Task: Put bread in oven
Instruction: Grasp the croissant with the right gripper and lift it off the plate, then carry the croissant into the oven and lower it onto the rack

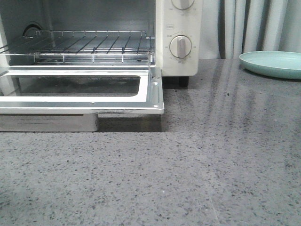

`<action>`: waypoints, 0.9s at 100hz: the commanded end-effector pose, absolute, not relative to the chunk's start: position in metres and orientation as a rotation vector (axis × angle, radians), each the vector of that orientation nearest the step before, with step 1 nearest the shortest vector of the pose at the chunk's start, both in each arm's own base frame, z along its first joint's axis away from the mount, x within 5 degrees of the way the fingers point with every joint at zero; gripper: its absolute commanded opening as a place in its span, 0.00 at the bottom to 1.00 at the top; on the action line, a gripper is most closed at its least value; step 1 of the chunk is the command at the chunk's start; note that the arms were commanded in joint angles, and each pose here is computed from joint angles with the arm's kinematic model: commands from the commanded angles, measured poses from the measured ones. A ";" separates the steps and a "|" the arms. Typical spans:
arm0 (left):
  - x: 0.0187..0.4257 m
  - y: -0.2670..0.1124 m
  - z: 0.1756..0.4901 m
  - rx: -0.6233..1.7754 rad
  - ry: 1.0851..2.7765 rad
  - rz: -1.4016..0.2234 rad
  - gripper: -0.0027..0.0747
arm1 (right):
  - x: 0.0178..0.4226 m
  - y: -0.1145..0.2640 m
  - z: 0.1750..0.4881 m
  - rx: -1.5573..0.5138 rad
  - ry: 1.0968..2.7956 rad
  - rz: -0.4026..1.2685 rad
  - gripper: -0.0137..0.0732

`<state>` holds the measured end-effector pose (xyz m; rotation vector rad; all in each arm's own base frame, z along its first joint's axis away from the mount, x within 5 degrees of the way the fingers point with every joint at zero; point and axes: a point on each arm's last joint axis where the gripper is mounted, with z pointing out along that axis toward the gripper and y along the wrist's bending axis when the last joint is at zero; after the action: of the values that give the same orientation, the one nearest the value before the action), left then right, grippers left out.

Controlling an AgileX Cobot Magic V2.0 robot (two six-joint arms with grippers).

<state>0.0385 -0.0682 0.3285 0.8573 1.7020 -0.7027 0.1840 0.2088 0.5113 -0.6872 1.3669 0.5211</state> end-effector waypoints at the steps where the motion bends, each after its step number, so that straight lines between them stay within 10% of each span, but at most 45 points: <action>1: 0.040 -0.068 0.341 0.797 1.654 -0.732 0.01 | 0.175 0.233 0.503 -0.800 1.379 0.497 0.08; 44: 0.023 -0.063 0.347 0.778 1.571 -0.757 0.01 | 0.257 0.294 0.396 -0.895 1.705 0.352 0.08; 90: 0.022 -0.063 0.347 0.778 1.565 -0.754 0.01 | 0.307 0.280 0.365 -0.815 1.774 0.291 0.12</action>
<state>0.0215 -0.0626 0.3342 0.8405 1.6125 -0.7183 0.3072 0.2860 0.3315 -0.8728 1.9058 0.2435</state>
